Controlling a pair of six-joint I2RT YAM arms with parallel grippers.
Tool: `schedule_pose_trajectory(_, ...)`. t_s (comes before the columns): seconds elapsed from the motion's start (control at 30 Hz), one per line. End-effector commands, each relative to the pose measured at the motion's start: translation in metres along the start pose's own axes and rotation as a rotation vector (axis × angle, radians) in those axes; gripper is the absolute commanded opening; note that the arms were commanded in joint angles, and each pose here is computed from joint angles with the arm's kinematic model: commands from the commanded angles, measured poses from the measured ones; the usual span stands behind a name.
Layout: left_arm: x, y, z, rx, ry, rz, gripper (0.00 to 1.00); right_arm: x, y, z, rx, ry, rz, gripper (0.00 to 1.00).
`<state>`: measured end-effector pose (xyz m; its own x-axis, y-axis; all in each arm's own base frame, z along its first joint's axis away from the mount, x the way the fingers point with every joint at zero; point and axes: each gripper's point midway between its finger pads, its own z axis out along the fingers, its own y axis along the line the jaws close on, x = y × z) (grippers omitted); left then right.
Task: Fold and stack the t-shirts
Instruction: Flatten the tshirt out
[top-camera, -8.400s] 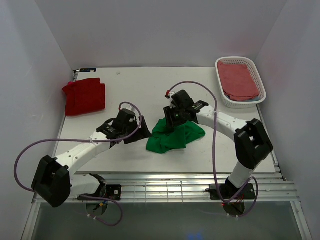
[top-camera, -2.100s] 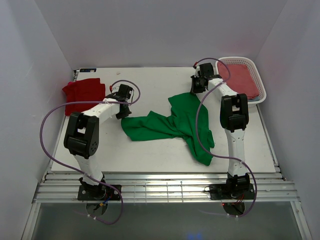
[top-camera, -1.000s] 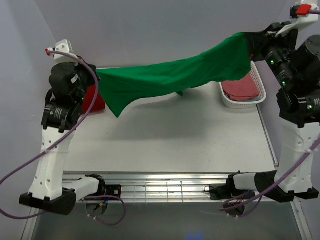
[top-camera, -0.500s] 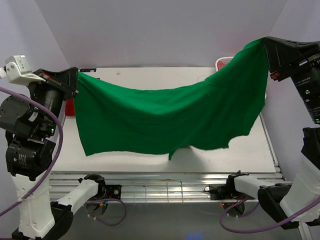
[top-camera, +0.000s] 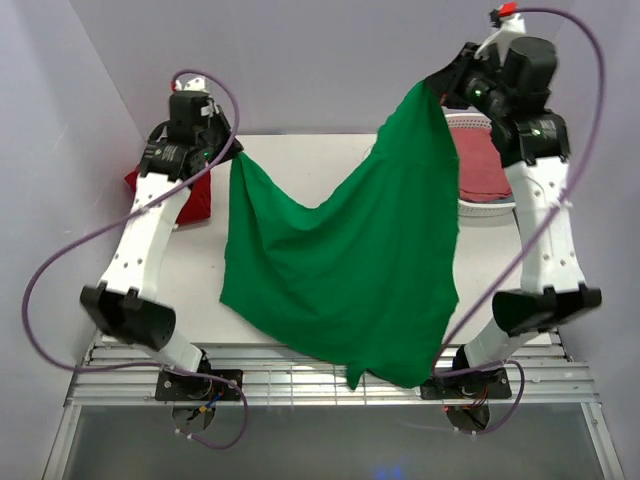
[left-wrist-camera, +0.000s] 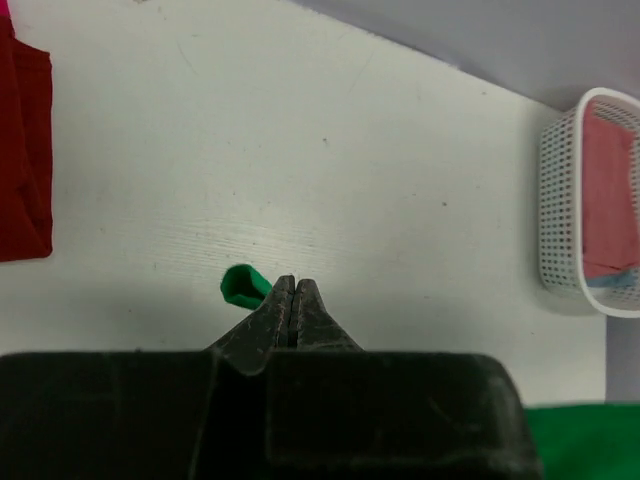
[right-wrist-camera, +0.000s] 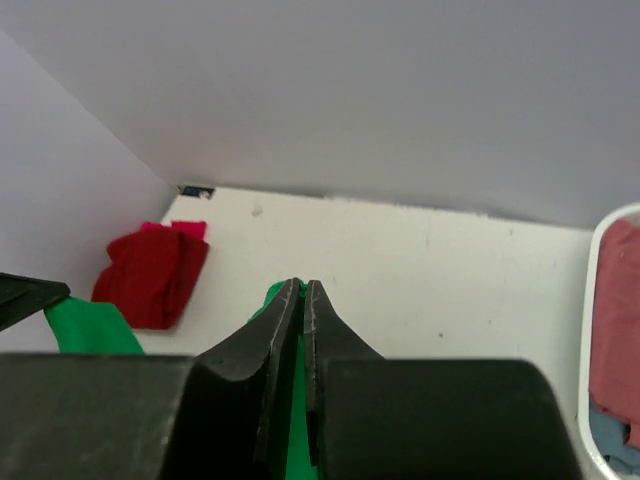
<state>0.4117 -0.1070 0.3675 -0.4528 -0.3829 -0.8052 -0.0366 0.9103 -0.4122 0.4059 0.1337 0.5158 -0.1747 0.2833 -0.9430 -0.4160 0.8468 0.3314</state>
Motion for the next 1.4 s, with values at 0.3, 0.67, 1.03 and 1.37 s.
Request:
schedule_pose_trajectory(0.3, -0.176, -0.082, -0.049, 0.216, -0.514, -0.024, 0.00, -0.112, 0.008, -0.001, -0.087, -0.350, 0.001, 0.08)
schedule_pose_trajectory(0.67, -0.072, -0.020, -0.039, 0.153, -0.474, 0.102, 0.00, 0.010, -0.018, -0.005, -0.095, -0.044, 0.004, 0.08)
schedule_pose_trajectory(1.03, 0.210, 0.107, 0.037, 0.001, 0.077, 0.130, 0.00, 0.243, -0.054, -0.057, -0.013, 0.406, 0.091, 0.08)
schedule_pose_trajectory(1.37, 0.258, 0.122, 0.006, -0.021, 0.223, 0.158, 0.00, 0.292, -0.026, -0.137, 0.058, 0.622, 0.138, 0.08)
